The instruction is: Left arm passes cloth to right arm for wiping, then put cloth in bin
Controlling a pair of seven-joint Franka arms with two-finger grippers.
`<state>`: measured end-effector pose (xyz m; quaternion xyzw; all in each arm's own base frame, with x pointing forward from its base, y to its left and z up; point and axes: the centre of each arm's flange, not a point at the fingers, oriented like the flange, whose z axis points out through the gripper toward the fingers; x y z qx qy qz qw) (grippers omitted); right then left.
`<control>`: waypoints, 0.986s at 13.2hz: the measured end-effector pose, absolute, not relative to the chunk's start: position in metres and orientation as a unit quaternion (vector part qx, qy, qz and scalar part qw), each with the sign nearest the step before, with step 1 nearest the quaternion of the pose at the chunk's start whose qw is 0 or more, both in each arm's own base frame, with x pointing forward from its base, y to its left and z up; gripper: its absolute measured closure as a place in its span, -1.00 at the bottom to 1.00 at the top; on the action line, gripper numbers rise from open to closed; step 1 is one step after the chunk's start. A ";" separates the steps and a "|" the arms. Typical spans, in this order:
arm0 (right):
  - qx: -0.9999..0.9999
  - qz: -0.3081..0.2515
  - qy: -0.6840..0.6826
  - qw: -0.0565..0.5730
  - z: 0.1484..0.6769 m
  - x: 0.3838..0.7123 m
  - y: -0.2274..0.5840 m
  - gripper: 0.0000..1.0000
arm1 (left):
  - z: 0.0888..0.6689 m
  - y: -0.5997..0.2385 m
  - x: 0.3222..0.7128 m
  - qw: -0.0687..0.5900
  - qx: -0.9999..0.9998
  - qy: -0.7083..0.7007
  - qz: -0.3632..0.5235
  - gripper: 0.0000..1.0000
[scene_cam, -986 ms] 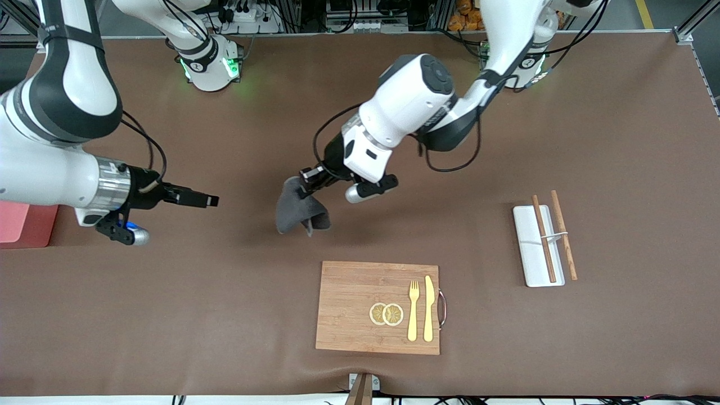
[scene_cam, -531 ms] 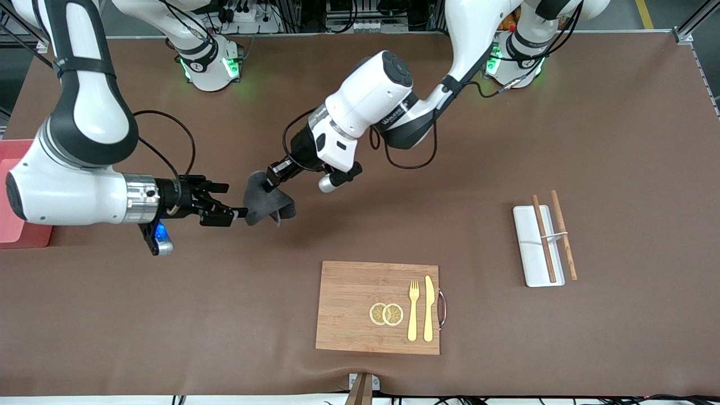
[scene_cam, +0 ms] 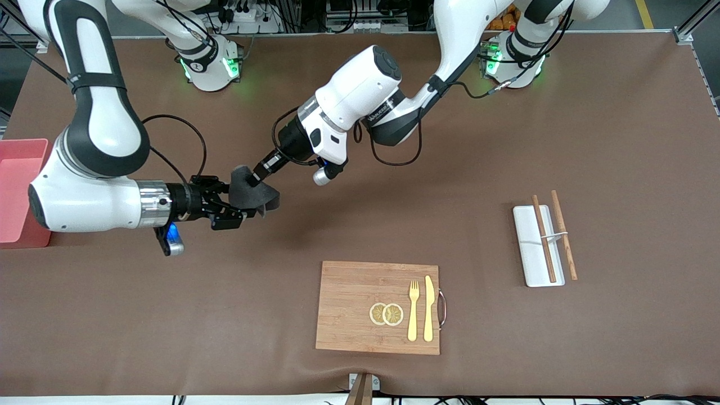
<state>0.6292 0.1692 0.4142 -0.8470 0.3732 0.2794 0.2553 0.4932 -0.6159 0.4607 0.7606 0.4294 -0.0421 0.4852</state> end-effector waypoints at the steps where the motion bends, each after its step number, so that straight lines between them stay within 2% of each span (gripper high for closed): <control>1: -0.850 0.278 0.366 0.256 0.415 0.628 0.173 -0.21 | 0.462 -0.617 0.492 0.487 0.756 0.434 -0.045 0.89; 4: -0.858 0.273 0.349 0.262 0.416 0.628 0.175 0.53 | 0.465 -0.618 0.490 0.490 0.750 0.442 -0.051 0.89; 5: -0.859 0.271 0.346 0.263 0.418 0.629 0.175 0.75 | 0.467 -0.619 0.490 0.492 0.748 0.443 -0.053 0.76; 6: -0.861 0.268 0.341 0.264 0.419 0.630 0.174 0.84 | 0.474 -0.619 0.490 0.496 0.745 0.442 -0.052 0.54; 7: -0.866 0.263 0.332 0.266 0.419 0.630 0.173 0.84 | 0.482 -0.616 0.492 0.497 0.746 0.441 -0.049 0.35; 8: -0.873 0.255 0.320 0.266 0.419 0.631 0.170 0.84 | 0.494 -0.609 0.497 0.487 0.753 0.441 -0.046 0.05; 10: -0.895 0.235 0.289 0.246 0.413 0.632 0.158 0.84 | 0.531 -0.577 0.519 0.440 0.779 0.446 -0.032 -0.41; 13: -0.929 0.211 0.238 0.191 0.385 0.636 0.123 0.84 | 0.596 -0.506 0.541 0.361 0.819 0.445 0.018 -0.99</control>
